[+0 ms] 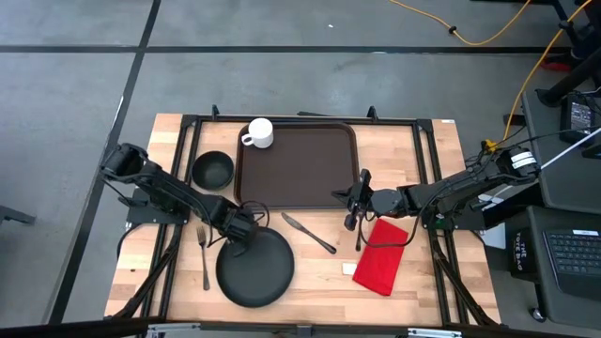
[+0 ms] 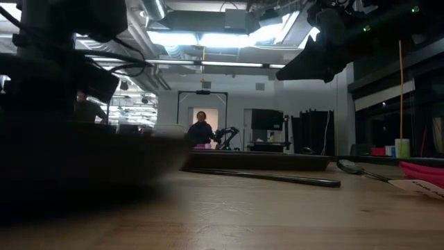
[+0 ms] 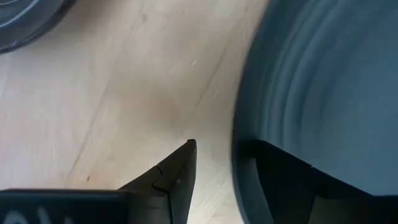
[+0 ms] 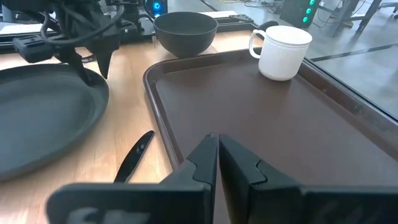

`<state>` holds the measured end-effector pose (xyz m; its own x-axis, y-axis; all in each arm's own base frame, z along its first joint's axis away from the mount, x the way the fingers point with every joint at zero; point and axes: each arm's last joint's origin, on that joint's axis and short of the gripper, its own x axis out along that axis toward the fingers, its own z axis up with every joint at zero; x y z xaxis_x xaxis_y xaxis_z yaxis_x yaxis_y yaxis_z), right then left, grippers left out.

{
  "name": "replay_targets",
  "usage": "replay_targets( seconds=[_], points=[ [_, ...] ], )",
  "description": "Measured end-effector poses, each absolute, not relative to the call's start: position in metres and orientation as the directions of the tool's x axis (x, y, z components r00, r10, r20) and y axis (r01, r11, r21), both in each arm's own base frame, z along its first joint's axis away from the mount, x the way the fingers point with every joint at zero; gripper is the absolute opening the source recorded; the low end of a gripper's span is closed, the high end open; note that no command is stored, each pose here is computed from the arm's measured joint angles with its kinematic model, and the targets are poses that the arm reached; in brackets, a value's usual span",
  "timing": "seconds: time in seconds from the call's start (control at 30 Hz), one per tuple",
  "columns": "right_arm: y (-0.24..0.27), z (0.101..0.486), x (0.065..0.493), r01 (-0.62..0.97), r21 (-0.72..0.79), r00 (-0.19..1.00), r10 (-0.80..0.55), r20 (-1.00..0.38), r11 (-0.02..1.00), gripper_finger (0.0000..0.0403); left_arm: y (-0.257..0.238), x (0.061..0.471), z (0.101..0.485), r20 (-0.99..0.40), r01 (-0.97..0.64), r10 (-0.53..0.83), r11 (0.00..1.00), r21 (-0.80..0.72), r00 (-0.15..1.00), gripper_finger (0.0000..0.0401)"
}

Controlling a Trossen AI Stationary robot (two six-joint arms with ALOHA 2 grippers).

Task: Set up tray
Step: Put the black plate to the bottom of the white cup on the brown serving tray

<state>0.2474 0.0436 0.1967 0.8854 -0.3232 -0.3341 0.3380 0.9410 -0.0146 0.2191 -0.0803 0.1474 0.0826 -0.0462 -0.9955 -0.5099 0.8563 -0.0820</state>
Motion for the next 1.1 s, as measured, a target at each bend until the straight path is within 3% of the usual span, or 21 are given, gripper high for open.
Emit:
replay_targets(
  seconds=[0.13, 0.47, 0.7, 1.1],
  points=[
    [0.044, 0.197, 0.247, 0.338, -0.015, 0.885, -0.323, -0.334, 0.941, 0.0023, -0.081, 0.219, 0.143, -0.996, -0.478, -0.069, 0.874, -0.084, 0.05, 0.0128],
    [0.044, 0.197, 0.247, 0.338, -0.015, 0.885, -0.323, -0.334, 0.941, 0.0023, -0.083, 0.219, 0.148, -0.991, -0.502, -0.123, 0.854, -0.137, 0.061, 0.0011],
    [0.044, 0.197, 0.247, 0.338, -0.015, 0.885, -0.323, -0.334, 0.941, 0.0023, -0.08, 0.215, 0.165, -0.982, -0.509, -0.11, 0.843, -0.173, 0.151, 0.0003],
    [0.044, 0.197, 0.248, 0.339, -0.012, 0.885, -0.323, -0.334, 0.941, 0.0023, -0.068, 0.199, 0.209, -0.916, -0.54, -0.011, 0.805, -0.246, 0.401, 0.0002]
  ],
)
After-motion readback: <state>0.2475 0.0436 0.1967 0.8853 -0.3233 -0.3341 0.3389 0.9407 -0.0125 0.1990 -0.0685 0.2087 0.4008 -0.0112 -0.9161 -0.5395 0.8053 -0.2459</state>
